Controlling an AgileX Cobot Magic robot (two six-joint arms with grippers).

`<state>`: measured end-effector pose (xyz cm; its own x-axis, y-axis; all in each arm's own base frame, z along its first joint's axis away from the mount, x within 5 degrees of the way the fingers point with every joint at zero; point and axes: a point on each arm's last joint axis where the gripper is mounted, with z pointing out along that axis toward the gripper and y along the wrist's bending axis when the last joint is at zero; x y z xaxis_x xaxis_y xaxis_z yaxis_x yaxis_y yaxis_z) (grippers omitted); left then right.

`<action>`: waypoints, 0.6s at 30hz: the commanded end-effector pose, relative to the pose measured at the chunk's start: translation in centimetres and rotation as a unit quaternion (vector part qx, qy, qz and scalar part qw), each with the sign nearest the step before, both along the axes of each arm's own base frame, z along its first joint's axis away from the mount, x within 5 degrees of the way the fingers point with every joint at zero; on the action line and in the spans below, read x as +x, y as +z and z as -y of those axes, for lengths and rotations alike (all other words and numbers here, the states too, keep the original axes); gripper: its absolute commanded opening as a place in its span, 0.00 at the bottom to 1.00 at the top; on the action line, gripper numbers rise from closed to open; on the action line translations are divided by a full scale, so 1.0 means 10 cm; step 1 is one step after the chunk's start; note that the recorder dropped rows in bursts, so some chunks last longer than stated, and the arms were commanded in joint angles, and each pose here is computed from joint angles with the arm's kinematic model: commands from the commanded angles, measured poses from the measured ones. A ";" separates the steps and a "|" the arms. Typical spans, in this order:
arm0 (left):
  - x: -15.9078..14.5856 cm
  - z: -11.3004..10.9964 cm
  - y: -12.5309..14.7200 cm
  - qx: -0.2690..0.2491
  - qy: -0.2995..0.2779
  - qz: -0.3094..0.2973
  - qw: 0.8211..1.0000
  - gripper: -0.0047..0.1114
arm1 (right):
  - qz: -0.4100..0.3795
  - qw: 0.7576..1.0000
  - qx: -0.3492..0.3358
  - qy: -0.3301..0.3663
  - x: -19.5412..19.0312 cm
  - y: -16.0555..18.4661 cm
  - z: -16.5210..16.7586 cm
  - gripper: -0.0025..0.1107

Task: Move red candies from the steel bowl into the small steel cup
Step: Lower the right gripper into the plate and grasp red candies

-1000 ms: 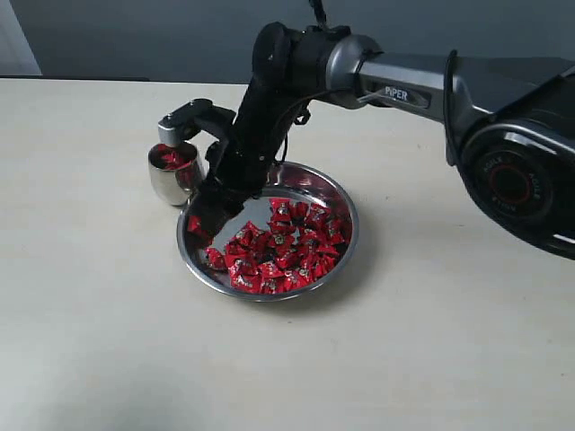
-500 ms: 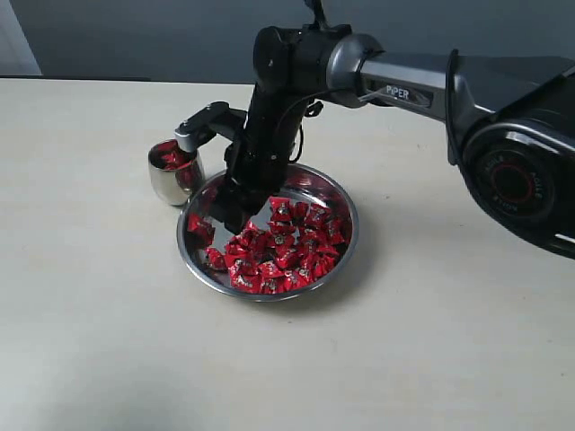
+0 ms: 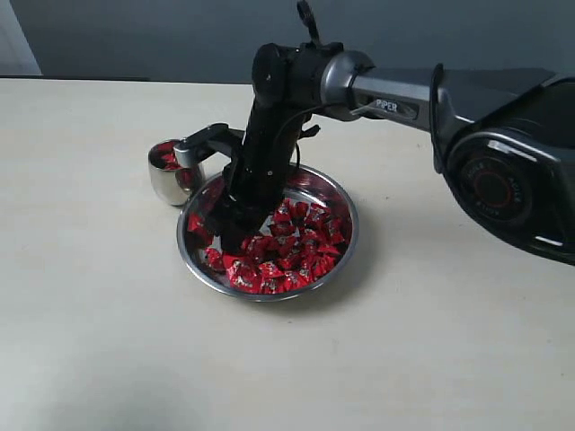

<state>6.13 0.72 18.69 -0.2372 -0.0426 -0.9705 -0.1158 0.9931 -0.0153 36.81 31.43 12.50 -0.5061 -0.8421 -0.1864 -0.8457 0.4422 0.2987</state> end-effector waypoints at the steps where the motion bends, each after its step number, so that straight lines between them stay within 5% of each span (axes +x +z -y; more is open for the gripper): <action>1: 0.00 0.00 0.00 0.000 -0.002 0.005 1.000 0.04 | -0.015 1.000 0.010 -0.003 -0.02 0.00 -0.02 0.44; 6: 0.00 0.00 0.00 0.000 -0.002 0.005 1.000 0.04 | -0.014 1.000 0.008 -0.002 -0.02 0.00 -0.02 0.43; 14: 0.00 0.00 0.00 0.000 -0.002 0.005 1.000 0.04 | 0.015 1.000 -0.007 0.003 0.03 -0.02 0.01 0.02; 18: 0.00 0.00 0.00 0.000 -0.002 0.005 1.000 0.04 | 0.046 0.999 -0.021 0.008 0.08 0.00 0.04 0.02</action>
<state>6.13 0.72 18.69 -0.2372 -0.0426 -0.9705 -0.1158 0.9931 -0.0153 37.14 31.25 12.28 -0.4944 -0.8487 -0.1879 -0.8589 0.4436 0.2560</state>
